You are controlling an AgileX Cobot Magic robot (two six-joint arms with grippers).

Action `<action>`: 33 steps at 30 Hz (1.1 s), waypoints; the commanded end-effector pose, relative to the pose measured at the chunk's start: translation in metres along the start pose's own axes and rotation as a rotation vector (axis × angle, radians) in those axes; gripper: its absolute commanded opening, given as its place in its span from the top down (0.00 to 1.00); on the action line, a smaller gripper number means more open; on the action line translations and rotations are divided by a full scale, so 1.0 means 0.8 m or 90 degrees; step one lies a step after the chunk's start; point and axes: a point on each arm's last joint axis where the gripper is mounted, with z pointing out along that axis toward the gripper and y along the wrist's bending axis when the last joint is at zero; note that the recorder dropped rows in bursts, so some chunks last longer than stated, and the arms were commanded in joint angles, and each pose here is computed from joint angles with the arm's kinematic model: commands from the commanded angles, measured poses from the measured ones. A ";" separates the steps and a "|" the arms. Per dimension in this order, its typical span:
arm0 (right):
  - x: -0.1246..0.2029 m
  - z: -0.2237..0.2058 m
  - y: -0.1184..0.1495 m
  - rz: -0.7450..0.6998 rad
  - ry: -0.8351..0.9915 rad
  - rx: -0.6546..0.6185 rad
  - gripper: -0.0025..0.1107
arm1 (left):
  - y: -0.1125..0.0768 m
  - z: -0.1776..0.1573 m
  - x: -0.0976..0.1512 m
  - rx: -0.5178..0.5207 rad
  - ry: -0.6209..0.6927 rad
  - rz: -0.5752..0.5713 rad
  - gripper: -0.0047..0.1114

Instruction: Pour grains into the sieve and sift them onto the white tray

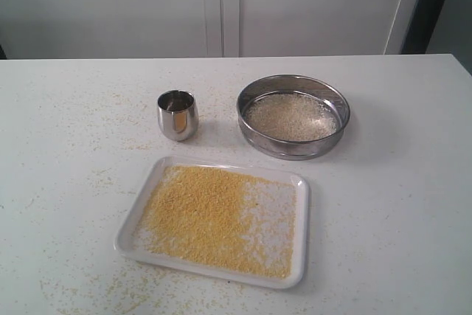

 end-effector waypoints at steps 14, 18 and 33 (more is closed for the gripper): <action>0.002 0.000 0.000 -0.010 -0.002 -0.001 0.98 | -0.001 -0.081 0.025 0.009 -0.144 0.002 0.96; 0.002 0.000 0.000 -0.010 -0.002 -0.001 0.98 | 0.000 -0.084 0.051 0.009 -0.146 0.002 0.96; 0.002 0.000 0.000 -0.010 -0.002 -0.001 0.98 | 0.006 -0.091 0.130 -0.023 -0.183 0.125 0.96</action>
